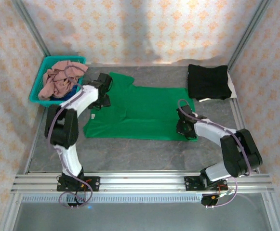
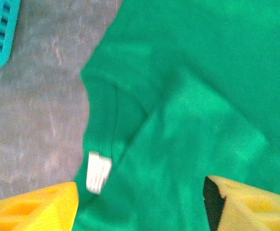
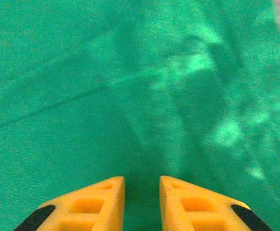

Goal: Fold and stack the t-shirts

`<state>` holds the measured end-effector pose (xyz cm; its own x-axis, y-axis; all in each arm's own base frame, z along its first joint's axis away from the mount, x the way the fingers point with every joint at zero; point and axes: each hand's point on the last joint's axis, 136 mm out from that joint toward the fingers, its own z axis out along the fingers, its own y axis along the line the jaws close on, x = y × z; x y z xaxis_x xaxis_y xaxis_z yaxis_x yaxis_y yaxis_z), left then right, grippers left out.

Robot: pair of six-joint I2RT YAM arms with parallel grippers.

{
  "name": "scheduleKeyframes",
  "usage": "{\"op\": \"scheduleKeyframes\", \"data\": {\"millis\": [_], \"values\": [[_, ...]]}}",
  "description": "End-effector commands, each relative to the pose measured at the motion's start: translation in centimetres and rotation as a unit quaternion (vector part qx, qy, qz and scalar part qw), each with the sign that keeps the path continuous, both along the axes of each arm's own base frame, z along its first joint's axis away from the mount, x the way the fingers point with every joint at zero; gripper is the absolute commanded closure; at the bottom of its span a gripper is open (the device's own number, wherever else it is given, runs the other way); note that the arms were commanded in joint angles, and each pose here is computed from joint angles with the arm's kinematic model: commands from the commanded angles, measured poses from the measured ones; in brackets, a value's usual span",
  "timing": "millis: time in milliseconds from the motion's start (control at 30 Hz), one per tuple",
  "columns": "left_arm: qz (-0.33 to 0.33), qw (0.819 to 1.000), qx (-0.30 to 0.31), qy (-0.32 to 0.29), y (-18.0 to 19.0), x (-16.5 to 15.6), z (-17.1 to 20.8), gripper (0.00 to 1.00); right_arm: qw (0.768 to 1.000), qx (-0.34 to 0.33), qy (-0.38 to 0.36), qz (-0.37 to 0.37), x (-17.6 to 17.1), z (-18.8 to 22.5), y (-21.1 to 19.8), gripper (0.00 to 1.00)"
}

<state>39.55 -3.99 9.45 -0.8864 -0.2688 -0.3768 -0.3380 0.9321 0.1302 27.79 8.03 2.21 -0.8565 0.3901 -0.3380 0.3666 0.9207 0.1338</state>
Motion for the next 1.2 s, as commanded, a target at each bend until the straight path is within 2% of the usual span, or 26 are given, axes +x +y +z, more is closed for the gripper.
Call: {"op": "scheduleKeyframes", "data": {"millis": [0,67,200,333,567,733,833,967,1067,1167], "values": [[-0.003,0.999,-0.037,-0.018,-1.9,-3.4,-0.5,0.13,0.999,-0.022,-0.003,-0.029,-0.3,0.8,-1.5,0.73],[0.003,0.998,-0.061,-0.018,-2.1,-6.1,-2.4,0.0,0.999,-0.026,0.007,-0.042,-0.6,0.8,-2.3,0.73],[0.032,0.998,-0.063,-0.004,-0.9,-10.5,-5.3,0.0,0.999,-0.007,-0.003,-0.054,-0.6,1.4,-2.3,0.73],[0.05,0.997,-0.06,0.012,0.2,-13.6,-7.2,0.0,0.998,0.036,-0.009,-0.058,-0.6,1.7,-1.0,0.73],[0.073,0.992,-0.103,-0.002,0.0,-16.8,-7.0,0.0,0.993,0.058,0.05,-0.087,-4.7,-1.2,-1.2,0.71],[0.072,0.991,-0.116,-0.007,0.4,-19.6,-6.0,0.05,0.991,0.046,0.068,-0.101,-7.0,-0.5,-2.2,0.7],[0.063,0.988,-0.131,-0.058,0.3,-19.1,-3.2,0.06,0.993,0.059,0.013,-0.101,-6.1,2.2,-2.2,0.66],[0.027,0.982,-0.145,-0.122,-1.0,-15.1,0.7,0.06,0.989,0.083,-0.08,-0.09,-2.1,6.2,-1.4,0.64],[0.002,0.984,-0.139,-0.111,-2.5,-11.2,0.9,0.05,0.989,0.096,-0.082,-0.076,0.3,6.5,0.0,0.64],[-0.01,0.985,-0.153,-0.082,-4.6,-7.8,-1.2,0.05,0.99,0.105,-0.054,-0.076,1.5,4.6,1.2,0.67]]}}
